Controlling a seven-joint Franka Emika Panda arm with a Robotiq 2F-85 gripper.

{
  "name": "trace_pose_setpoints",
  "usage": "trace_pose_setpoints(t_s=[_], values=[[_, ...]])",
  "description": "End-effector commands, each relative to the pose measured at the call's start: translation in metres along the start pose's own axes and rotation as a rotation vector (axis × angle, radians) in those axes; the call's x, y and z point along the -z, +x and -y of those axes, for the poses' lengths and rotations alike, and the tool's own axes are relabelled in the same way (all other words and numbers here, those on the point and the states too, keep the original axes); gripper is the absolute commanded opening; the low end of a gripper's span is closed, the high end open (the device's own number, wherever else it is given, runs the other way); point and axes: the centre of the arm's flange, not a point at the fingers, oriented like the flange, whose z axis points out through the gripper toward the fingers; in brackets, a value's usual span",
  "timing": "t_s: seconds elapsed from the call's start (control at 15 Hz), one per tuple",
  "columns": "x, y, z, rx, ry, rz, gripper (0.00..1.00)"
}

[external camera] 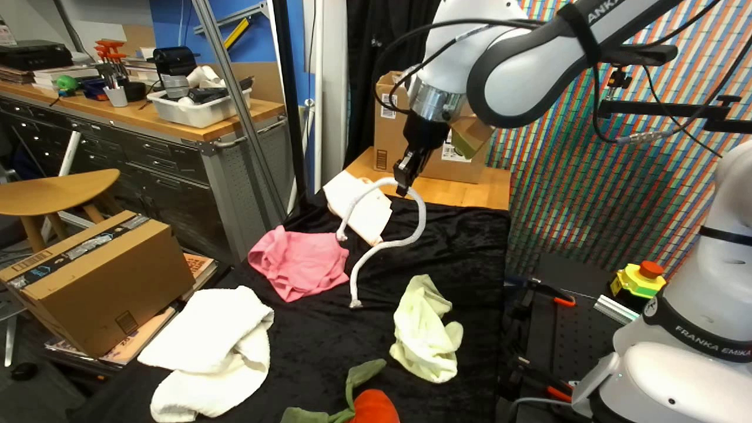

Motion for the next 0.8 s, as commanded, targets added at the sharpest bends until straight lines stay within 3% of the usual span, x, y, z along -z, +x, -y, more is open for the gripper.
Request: trace_pose_setpoints(t_s=[0.0, 0.47, 0.73], values=[[0.053, 0.008, -0.001, 0.067, 0.037, -0.021, 0.09], [0.125, 0.031, 0.025, 0.166, 0.041, -0.056, 0.08], [0.162, 0.025, 0.053, 0.219, 0.052, -0.080, 0.08]])
